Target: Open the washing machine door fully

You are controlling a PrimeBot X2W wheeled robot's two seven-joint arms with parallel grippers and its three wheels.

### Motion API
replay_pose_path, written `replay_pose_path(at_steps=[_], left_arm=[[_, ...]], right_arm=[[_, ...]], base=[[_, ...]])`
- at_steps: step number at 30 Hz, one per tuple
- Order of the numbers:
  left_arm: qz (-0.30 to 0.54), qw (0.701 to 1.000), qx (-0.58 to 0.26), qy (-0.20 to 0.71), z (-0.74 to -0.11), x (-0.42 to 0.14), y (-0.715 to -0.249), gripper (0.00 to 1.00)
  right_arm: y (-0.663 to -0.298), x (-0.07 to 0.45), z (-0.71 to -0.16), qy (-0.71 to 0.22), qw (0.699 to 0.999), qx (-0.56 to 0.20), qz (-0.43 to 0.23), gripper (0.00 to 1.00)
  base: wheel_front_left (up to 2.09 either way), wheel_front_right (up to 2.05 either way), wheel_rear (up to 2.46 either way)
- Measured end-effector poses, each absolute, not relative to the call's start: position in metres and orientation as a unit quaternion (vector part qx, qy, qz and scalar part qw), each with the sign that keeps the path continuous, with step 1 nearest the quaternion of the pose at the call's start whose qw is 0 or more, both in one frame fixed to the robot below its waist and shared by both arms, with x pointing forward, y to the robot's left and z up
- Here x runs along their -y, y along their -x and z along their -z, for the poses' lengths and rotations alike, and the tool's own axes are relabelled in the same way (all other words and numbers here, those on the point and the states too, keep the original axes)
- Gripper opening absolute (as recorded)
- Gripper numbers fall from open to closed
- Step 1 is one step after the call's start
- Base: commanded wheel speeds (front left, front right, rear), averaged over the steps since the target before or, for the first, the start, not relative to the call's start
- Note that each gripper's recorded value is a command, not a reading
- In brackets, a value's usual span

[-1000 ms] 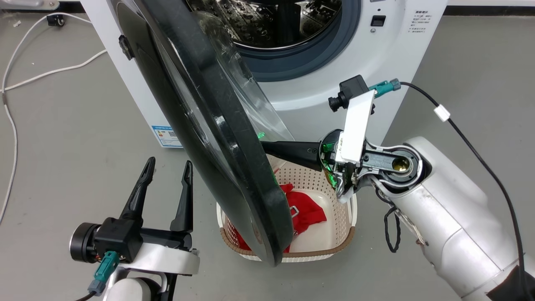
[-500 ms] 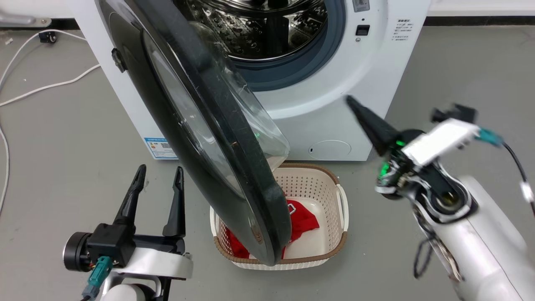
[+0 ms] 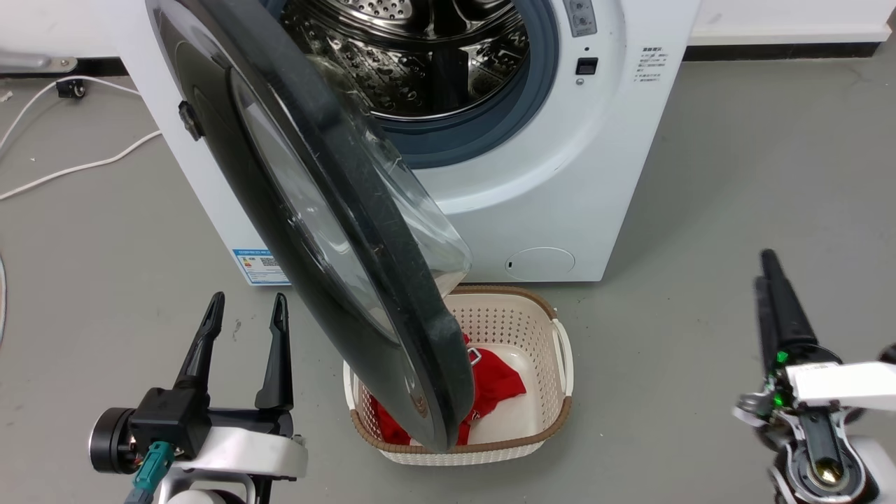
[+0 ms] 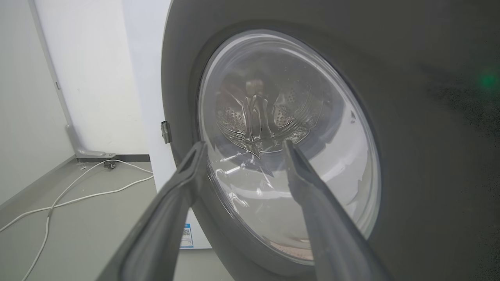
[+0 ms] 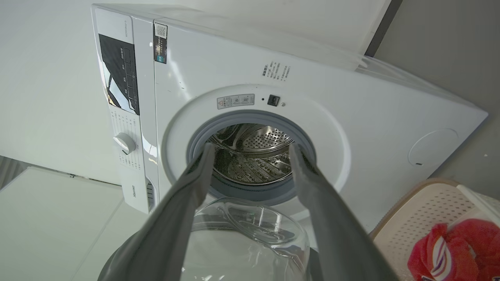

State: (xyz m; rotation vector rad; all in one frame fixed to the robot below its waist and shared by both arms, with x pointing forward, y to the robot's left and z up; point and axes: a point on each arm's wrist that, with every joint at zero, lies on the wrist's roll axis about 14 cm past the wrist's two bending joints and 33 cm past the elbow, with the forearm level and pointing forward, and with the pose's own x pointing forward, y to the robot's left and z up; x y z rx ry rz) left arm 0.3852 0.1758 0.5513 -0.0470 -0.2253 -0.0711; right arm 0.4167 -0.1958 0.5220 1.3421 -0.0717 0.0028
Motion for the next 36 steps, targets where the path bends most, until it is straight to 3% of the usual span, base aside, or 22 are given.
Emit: replay_pose_path(at_steps=[2, 3, 7, 14, 19, 24, 36], left_arm=[[0.036, 0.993, 0.111, 0.022, -0.550, -0.176, -0.384, 1.00], [0.036, 0.993, 0.111, 0.022, -0.550, -0.175, -0.384, 1.00], [0.039, 0.993, 0.112, 0.021, -0.551, -0.174, -0.385, 1.00], [0.035, 0.992, 0.116, 0.015, -0.554, -0.177, -0.384, 1.00], [0.033, 0.992, 0.121, 0.011, -0.557, -0.179, -0.383, 1.00], [0.033, 0.992, 0.125, 0.007, -0.560, -0.180, -0.382, 1.00], [0.038, 0.992, 0.121, 0.004, -0.557, -0.177, -0.384, 1.00]], right_arm=[[-0.412, 0.212, -0.521, -0.581, 0.812, 0.050, 0.013, 1.00], [-0.408, 0.235, -0.527, -0.529, 0.844, 0.080, 0.034, 1.00], [-0.402, 0.251, -0.550, -0.414, 0.899, 0.133, 0.046, 1.00], [-0.388, 0.233, -0.598, -0.171, 0.966, 0.195, 0.018, 1.00], [-0.376, 0.204, -0.600, -0.055, 0.980, 0.190, -0.011, 1.00], [-0.364, 0.190, -0.578, -0.008, 0.988, 0.150, -0.024, 1.00], [-0.361, 0.187, -0.535, -0.023, 0.996, 0.087, -0.024, 1.00]], base=[[0.00, 0.00, 0.00], [0.00, 0.00, 0.00], [0.00, 0.00, 0.00], [0.00, 0.00, 0.00], [0.00, 0.00, 0.00], [0.00, 0.00, 0.00], [0.00, 0.00, 0.00]])
